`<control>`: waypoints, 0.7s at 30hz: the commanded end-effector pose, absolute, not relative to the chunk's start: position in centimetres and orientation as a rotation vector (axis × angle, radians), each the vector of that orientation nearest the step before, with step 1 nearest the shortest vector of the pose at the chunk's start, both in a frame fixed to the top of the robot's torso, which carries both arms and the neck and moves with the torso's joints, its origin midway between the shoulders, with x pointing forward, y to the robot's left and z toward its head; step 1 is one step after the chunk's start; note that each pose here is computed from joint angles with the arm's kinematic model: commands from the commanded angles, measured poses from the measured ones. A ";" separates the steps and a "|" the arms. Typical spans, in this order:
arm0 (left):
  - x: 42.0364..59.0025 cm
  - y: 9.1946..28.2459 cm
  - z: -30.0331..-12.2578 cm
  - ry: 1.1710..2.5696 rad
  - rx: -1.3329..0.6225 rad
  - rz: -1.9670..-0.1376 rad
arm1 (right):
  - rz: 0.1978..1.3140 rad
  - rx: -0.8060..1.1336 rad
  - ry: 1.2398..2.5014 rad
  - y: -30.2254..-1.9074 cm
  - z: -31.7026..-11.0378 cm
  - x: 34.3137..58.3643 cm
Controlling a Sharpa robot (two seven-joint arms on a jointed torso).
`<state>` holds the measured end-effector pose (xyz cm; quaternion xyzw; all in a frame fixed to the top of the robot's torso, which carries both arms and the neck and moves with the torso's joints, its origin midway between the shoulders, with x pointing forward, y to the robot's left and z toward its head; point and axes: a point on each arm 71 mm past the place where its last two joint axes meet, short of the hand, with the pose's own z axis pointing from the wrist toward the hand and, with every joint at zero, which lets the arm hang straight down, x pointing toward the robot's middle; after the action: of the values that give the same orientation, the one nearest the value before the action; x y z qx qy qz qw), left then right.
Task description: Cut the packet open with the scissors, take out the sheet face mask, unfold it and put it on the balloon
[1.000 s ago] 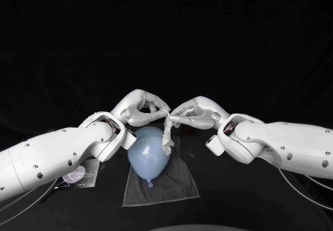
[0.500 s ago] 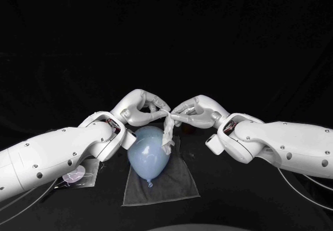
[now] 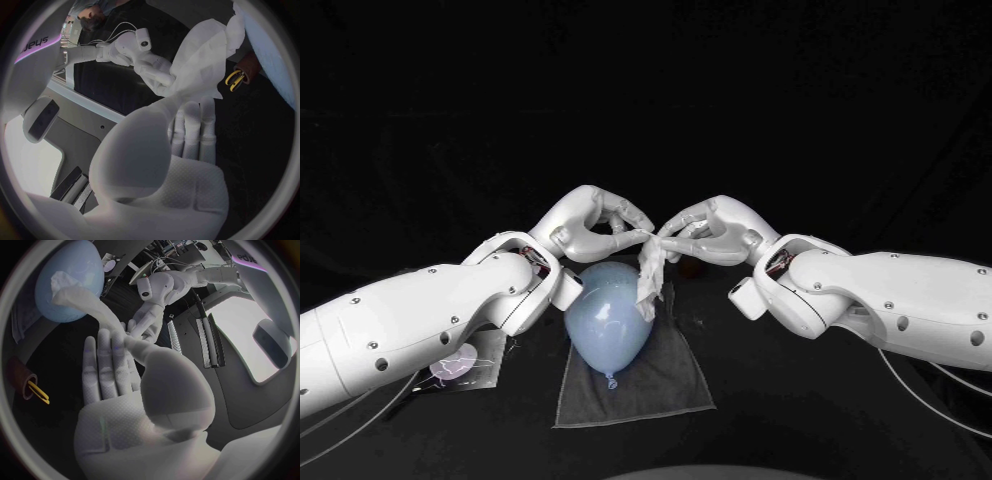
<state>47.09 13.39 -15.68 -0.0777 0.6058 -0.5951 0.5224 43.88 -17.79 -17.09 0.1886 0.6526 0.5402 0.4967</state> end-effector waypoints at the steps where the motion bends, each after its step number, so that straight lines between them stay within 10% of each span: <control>1: 47.0 13.4 -15.5 1.448 -0.176 -1.444 | 1.301 0.484 1.559 -18.1 -17.0 44.0; 21: 46.8 13.5 -15.6 1.460 -0.160 -1.453 | 1.312 0.584 1.542 -19.1 -17.1 44.4</control>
<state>46.92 13.52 -15.68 -0.0744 0.6086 -0.5978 0.5165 44.23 -18.74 -17.07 0.2292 0.6416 0.5400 0.4942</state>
